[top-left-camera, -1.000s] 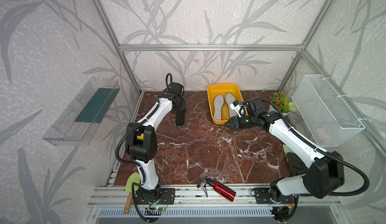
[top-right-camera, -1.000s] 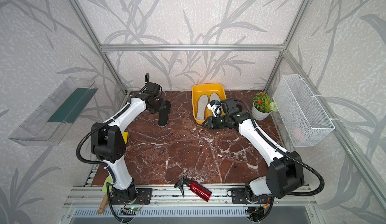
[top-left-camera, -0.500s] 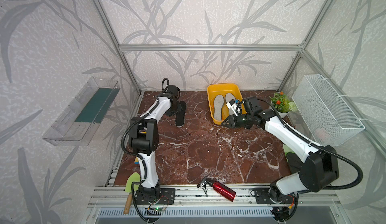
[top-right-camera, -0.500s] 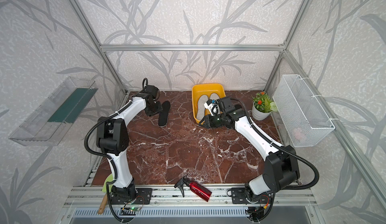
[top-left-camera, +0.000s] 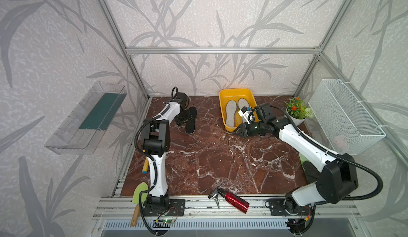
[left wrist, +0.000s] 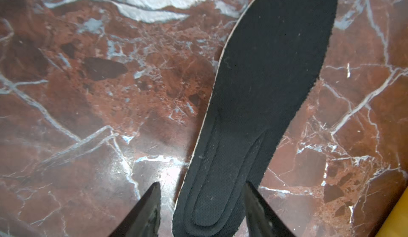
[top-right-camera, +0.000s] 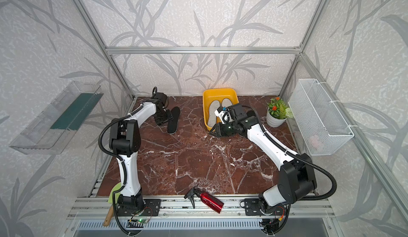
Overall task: Put the insoles into the storage box
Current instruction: Pick up the insole from the center of the board.
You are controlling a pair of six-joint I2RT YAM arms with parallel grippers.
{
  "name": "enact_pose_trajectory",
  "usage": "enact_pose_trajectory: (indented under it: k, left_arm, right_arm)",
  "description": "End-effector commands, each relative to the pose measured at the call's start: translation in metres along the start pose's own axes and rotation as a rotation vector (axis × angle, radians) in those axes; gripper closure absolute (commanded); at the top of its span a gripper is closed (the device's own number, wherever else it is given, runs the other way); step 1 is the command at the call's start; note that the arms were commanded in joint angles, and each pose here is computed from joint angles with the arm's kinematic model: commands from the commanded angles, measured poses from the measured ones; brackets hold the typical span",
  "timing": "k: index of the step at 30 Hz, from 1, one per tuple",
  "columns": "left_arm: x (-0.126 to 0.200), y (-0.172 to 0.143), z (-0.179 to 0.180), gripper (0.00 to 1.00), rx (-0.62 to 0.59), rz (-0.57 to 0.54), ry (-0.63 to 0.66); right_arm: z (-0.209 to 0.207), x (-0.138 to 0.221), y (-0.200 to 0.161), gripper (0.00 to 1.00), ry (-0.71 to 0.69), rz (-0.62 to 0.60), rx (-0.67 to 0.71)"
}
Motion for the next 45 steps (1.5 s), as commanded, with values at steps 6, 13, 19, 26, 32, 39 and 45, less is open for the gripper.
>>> enact_pose_trajectory:
  k: [6, 13, 19, 26, 32, 39, 45]
  left_arm:
    - [-0.025, -0.013, -0.001, 0.36, -0.029, 0.096, 0.015]
    - [-0.035, -0.027, 0.006, 0.34, -0.076, 0.174, 0.115]
    - [-0.031, -0.033, 0.010, 0.55, -0.119, 0.191, 0.192]
    - [-0.034, -0.037, 0.011, 0.75, -0.135, 0.207, 0.222]
    - [-0.034, -0.037, 0.012, 0.88, -0.136, 0.208, 0.231]
    - [-0.033, -0.035, 0.010, 1.00, -0.136, 0.200, 0.224]
    - [-0.029, -0.029, 0.008, 1.00, -0.150, 0.172, 0.215]
  right_arm:
    - [0.002, 0.001, -0.003, 0.64, 0.004, -0.008, 0.011]
    - [0.001, 0.005, -0.006, 0.64, 0.000, -0.019, 0.014]
    - [0.004, 0.008, -0.004, 0.64, 0.002, -0.027, 0.021]
    - [0.006, 0.010, -0.003, 0.64, 0.005, -0.034, 0.025]
    - [0.005, 0.012, -0.004, 0.64, -0.004, -0.041, 0.024]
    - [0.007, 0.012, -0.003, 0.64, -0.001, -0.042, 0.022]
    - [0.007, 0.011, -0.001, 0.64, -0.005, -0.037, 0.019]
Point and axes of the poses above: each gripper's point midway between its finger pads, its own x axis back along the fingers, its own z axis along the line the jaws close on, y = z × x, the point moved 1 cm from there along x, back along the fingers, and after that the axes turned 11 degrees about -x, right-handed, at the moved point
